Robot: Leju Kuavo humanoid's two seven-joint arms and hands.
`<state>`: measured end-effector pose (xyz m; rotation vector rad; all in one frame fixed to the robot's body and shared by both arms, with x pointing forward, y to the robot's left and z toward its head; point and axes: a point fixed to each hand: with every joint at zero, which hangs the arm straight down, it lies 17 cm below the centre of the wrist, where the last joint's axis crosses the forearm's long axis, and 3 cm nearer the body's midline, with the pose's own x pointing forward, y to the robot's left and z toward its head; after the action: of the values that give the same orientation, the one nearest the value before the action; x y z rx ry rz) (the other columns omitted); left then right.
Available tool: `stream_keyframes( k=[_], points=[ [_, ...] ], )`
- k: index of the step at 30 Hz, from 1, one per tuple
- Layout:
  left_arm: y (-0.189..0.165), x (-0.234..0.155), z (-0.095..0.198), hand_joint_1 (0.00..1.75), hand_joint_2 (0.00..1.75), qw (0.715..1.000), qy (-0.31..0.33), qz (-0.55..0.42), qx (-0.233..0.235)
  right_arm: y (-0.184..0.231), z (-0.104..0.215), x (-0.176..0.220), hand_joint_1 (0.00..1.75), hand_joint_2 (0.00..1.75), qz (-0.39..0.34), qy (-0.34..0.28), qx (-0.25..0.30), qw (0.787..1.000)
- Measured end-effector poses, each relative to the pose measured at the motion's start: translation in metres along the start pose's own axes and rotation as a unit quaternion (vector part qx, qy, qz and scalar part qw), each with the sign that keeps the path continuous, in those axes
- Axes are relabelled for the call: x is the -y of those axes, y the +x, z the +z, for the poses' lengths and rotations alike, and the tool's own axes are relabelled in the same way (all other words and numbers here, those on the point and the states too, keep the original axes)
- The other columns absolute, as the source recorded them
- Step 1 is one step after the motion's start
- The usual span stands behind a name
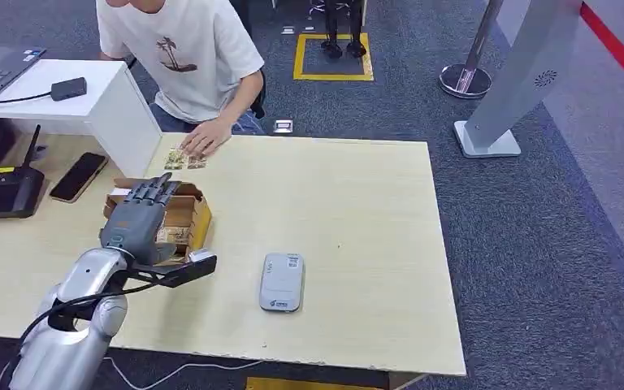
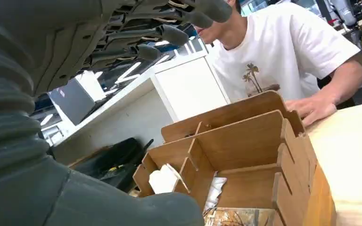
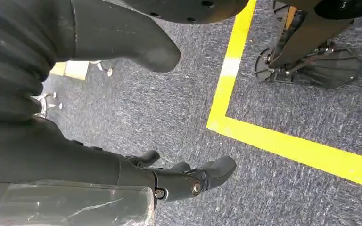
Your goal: Pass the card to the sensor for recognition and then transmit it.
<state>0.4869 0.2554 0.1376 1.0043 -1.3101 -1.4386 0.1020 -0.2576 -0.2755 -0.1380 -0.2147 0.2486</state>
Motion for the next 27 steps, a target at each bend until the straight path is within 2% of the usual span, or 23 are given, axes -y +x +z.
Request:
stream_keyframes(
  k=[19, 23, 27],
  points=[
    [0.041, -0.014, -0.003, 0.0, 1.75, 0.999, 0.015, 0.02, 0.019, 0.002, 0.0, 0.002, 0.0, 1.75, -0.02, -0.004, 0.003, 1.0],
    [0.045, -0.021, 0.0, 0.0, 1.75, 1.0, 0.026, 0.01, 0.009, 0.001, 0.0, 0.003, 0.0, 1.75, -0.03, -0.006, 0.002, 1.0],
    [0.045, -0.025, 0.01, 0.0, 1.75, 0.999, 0.043, -0.011, -0.021, 0.001, 0.0, 0.003, 0.0, 1.75, -0.04, -0.008, 0.0, 0.999]
  ],
)
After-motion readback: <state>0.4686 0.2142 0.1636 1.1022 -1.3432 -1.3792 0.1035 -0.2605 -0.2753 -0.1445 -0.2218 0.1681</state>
